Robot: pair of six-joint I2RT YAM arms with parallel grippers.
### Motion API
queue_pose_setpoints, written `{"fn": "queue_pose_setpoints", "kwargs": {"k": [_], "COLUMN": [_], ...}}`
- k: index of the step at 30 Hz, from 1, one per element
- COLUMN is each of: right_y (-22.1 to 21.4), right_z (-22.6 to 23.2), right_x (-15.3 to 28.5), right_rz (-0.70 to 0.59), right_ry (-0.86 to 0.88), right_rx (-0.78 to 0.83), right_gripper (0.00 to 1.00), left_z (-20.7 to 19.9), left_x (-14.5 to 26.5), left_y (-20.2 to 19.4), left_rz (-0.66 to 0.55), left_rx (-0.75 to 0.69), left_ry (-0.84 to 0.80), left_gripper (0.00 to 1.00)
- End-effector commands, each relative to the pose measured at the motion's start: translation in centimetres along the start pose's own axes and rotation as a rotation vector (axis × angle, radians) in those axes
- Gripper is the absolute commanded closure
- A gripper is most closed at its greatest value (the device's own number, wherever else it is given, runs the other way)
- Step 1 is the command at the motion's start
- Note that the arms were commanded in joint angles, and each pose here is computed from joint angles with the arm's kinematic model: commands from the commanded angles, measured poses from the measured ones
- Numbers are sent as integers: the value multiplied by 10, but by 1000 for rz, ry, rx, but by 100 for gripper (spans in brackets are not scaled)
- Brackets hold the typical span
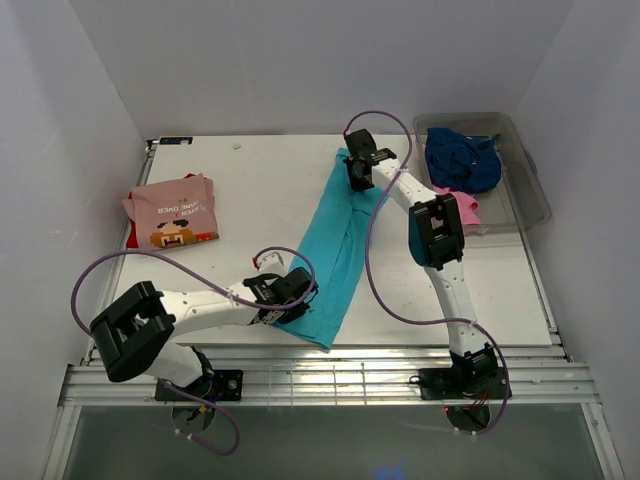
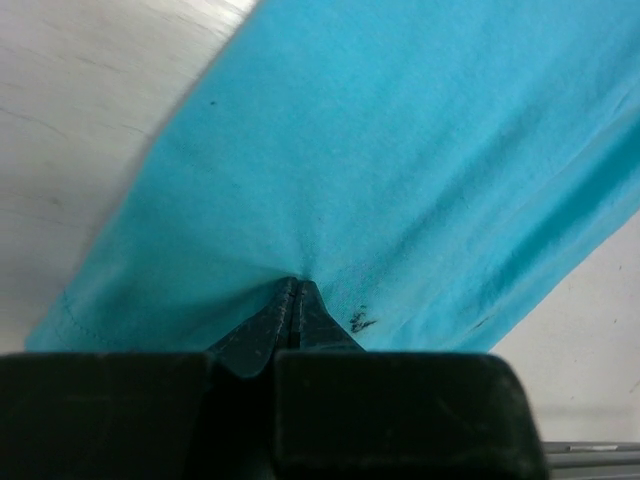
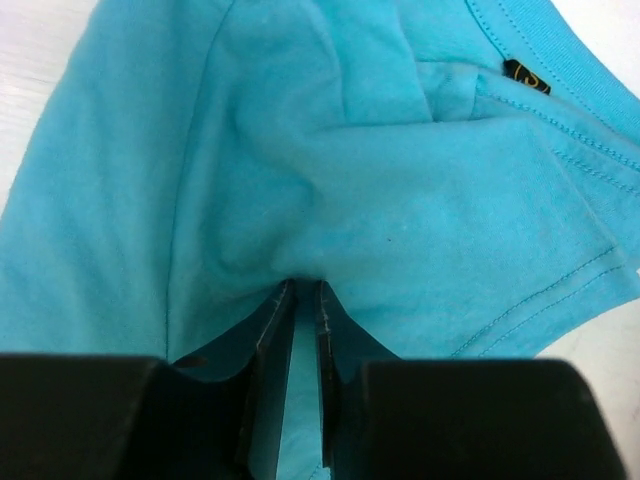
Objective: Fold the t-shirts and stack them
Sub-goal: Rotate the tshirt 90 degrees
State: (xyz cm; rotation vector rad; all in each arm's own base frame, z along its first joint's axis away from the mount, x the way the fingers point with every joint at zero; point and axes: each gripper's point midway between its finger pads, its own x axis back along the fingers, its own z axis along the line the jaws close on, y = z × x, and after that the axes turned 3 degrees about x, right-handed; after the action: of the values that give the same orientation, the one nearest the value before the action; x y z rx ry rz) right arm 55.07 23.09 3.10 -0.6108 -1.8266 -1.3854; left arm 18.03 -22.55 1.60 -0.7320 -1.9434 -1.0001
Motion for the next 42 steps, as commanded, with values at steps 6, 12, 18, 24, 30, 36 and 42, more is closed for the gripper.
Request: {"fn": "queue_pose_setpoints", "kwargs": {"k": [6,12,18,24,30,36,42], "right_y": [36,71,78,34,7,-8,-29], "right_z": [12,-16,-25,-10,9,17,20], "right_x": [5,80,136,104,70,51,29], "right_rz": [-117,-261,-308,-130,-39,12,81], "right_ry": [85,8,11,52,104,123,108], "right_rx": [34,-9,-55,-52,-88,-118,-107], "right_gripper": [74,69,64,92,92,92,92], "left_z": [21,-28,-50,-49,-57,-62,-42], "left_x": [2,25,50,43,22,19,10], "left_y": [-53,-30,-8,-6,-20,-29,-44], "left_rz": [145,59,-6,-30,0,12,62], "left_rx": [-197,-212,-170,-200,-275,-316,-316], "left_ry": [168,69,-20,-12,-33,-75,-37], "left_gripper": [100,100,100,100,100,100,100]}}
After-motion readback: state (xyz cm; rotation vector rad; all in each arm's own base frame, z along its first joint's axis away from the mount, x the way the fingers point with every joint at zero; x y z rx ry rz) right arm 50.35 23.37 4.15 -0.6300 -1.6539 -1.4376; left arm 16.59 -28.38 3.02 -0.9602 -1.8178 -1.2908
